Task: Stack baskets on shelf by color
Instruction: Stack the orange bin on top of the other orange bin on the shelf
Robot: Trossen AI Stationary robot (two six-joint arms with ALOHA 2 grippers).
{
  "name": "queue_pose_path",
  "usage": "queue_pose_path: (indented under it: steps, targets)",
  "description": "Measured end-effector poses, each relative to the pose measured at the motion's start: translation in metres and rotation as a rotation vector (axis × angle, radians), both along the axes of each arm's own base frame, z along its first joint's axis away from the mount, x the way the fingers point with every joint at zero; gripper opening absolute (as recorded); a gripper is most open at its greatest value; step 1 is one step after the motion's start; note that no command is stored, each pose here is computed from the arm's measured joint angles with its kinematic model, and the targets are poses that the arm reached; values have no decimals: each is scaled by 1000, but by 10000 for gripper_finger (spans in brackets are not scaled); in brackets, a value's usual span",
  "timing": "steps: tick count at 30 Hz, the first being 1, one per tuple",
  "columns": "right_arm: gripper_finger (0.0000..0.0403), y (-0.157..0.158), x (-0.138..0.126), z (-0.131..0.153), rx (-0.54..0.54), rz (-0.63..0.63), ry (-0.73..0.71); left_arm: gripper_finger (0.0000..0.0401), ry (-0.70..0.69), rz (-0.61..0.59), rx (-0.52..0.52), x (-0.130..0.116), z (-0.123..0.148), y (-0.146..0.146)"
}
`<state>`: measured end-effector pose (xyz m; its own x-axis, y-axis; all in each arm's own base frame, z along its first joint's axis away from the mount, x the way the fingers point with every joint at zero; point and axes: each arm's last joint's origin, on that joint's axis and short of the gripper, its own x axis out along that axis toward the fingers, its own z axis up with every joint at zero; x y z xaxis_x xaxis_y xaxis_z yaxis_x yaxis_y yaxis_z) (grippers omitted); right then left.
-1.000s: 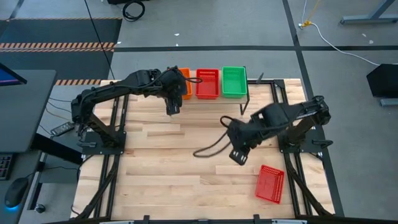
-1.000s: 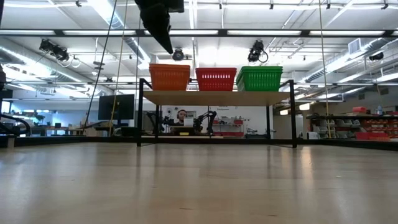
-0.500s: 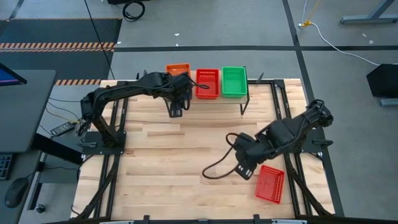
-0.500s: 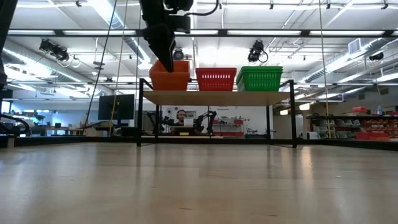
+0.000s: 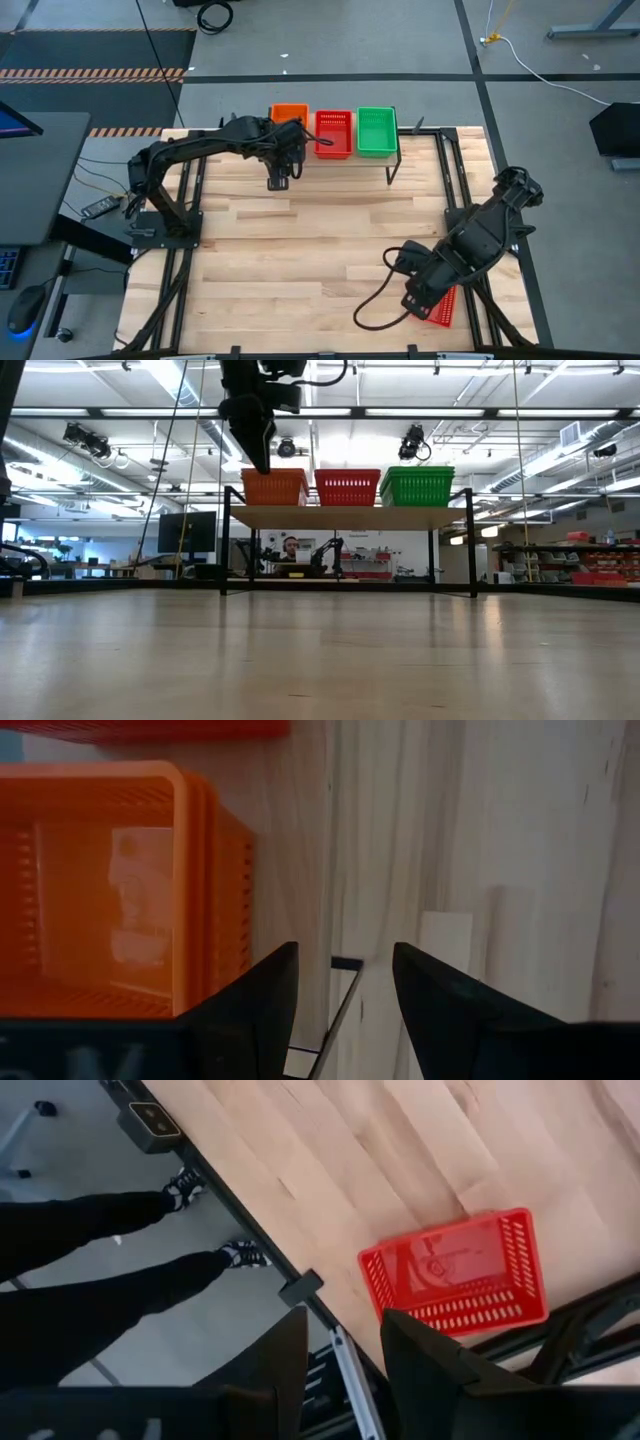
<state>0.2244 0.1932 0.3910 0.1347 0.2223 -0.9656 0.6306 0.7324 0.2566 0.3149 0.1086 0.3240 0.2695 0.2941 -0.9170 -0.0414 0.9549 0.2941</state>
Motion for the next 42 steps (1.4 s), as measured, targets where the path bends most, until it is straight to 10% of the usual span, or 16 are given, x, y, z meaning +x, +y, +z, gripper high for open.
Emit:
queue_pose_path:
  steps: [10, 19, 30, 42]
  targets:
    - [133, 22, -20, -2, -49, -24, -37, 172, -137, -10, 47, -5, 39, -5]
    - [181, 54, -38, -58, -73, -42, 60, 172, -342, -3, 108, -10, 91, 1]
    - [259, 91, -43, -143, 158, -314, 36, 172, -213, 16, 31, -23, 54, 44]
    - [247, 100, -58, -169, 240, -290, 92, 172, -152, -38, -10, -21, 24, 47]
